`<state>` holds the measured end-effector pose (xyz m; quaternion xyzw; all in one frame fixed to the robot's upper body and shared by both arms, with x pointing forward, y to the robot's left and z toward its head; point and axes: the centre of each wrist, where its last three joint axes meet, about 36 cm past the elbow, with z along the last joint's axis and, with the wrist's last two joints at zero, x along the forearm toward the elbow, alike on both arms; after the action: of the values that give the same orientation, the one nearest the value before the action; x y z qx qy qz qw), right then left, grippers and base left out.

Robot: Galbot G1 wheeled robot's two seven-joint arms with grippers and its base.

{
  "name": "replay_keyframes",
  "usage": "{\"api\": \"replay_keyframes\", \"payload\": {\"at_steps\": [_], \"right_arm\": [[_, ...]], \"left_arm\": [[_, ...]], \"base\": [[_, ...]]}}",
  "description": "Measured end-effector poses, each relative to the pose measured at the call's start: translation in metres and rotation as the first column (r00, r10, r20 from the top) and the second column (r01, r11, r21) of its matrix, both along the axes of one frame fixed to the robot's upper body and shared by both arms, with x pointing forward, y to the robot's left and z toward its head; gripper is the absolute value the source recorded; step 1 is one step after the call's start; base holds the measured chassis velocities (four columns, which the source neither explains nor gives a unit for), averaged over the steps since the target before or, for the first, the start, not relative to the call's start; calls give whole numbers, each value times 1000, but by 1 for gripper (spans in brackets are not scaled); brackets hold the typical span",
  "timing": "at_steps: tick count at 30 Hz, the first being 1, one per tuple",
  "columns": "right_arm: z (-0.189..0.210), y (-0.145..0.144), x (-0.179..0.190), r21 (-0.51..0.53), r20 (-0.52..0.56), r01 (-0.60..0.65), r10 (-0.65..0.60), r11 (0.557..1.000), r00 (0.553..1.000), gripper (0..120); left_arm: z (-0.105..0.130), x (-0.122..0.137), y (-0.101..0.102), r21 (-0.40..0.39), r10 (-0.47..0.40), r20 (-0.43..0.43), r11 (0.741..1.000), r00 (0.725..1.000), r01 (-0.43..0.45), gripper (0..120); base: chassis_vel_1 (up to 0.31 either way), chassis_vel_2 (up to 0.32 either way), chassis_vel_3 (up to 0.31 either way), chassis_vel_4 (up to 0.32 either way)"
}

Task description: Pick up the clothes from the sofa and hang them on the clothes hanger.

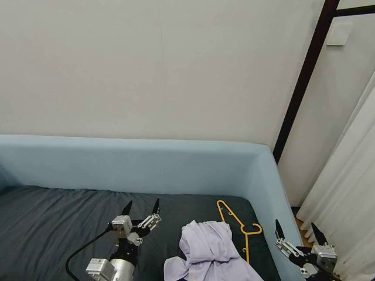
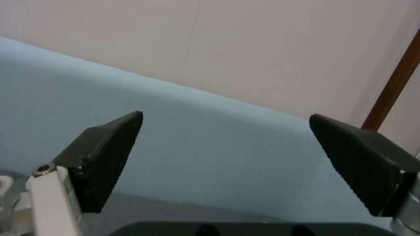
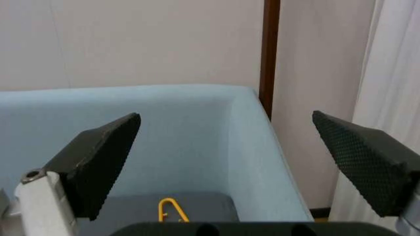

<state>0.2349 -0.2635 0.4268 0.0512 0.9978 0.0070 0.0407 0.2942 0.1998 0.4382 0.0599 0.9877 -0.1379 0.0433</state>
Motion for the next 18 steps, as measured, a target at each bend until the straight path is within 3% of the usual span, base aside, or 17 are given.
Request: {"api": "replay_keyframes", "payload": {"at_steps": [18], "right_arm": [[-5,2,0,-8,-18,1,-1,1000,1000,100]], "left_arm": [[1,-4,3,32,-13,-2,999,1000,13,100]], "base": [[0,0,0,0]]}}
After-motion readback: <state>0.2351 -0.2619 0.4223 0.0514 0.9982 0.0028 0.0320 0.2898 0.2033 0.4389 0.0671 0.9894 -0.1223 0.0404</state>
